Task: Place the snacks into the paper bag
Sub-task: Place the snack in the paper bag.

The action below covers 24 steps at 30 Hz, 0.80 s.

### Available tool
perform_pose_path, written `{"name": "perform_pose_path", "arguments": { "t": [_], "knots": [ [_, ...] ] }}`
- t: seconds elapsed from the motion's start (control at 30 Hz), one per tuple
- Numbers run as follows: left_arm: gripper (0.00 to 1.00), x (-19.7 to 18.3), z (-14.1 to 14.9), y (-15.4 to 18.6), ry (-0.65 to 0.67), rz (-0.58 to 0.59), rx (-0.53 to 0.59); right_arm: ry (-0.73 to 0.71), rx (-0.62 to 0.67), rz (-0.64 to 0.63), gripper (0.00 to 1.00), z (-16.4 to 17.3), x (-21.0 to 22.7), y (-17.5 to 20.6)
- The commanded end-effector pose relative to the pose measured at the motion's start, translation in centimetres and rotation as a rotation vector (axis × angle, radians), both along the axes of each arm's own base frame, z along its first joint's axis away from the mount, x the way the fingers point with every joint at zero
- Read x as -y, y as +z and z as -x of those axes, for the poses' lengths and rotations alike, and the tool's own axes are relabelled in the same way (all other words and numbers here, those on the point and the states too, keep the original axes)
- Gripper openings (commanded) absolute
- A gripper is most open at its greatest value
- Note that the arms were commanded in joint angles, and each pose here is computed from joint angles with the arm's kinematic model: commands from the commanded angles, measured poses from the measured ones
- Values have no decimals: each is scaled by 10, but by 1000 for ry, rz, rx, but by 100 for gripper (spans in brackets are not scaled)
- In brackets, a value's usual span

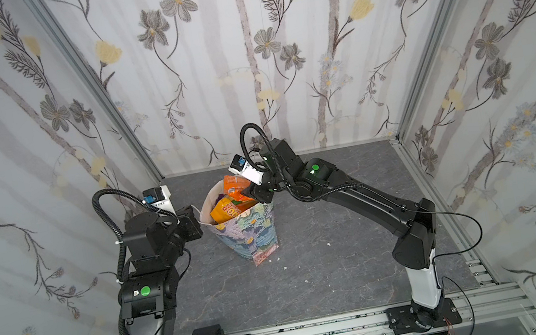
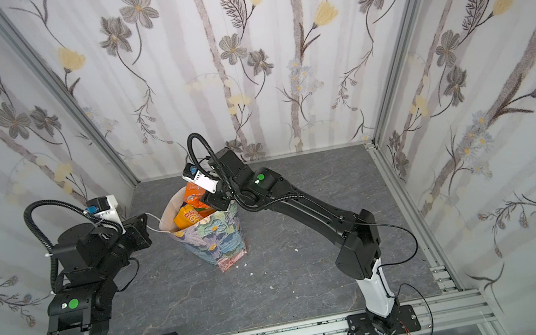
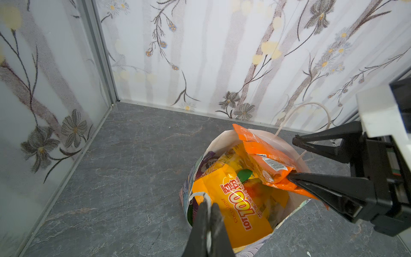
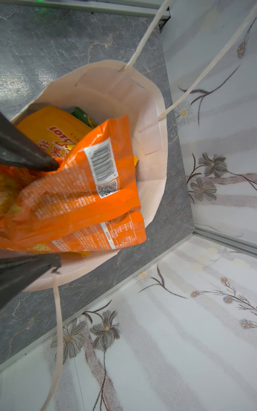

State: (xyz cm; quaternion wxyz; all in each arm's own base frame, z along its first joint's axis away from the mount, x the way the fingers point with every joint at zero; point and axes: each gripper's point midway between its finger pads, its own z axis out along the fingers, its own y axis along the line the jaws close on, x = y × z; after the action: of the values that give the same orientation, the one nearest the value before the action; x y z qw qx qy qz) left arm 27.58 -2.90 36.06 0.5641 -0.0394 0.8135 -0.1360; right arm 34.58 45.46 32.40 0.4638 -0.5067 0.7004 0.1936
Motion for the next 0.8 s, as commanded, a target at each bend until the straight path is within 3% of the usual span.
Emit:
{"name": "perform_pose_path", "arguments": {
  "t": [0.0,0.27,0.4,0.43,0.53,0.77],
  "knots": [
    [0,0,-3,12,-1,0,45,35,2,-47,63,9,-3,18],
    [0,-1,-2,14,3,-2,53,91,-75,-225,62,25,2,68],
    [0,0,-1,13,1,0,52,107,-155,-292,37,23,6,76],
    [0,0,-1,12,2,0,50,68,-161,-298,28,7,16,76],
    [0,0,-1,12,-1,1,51,37,-179,-270,16,-3,14,64],
    [0,1,1,21,-6,9,70,49,-241,-153,10,-11,3,13]
  ]
}}
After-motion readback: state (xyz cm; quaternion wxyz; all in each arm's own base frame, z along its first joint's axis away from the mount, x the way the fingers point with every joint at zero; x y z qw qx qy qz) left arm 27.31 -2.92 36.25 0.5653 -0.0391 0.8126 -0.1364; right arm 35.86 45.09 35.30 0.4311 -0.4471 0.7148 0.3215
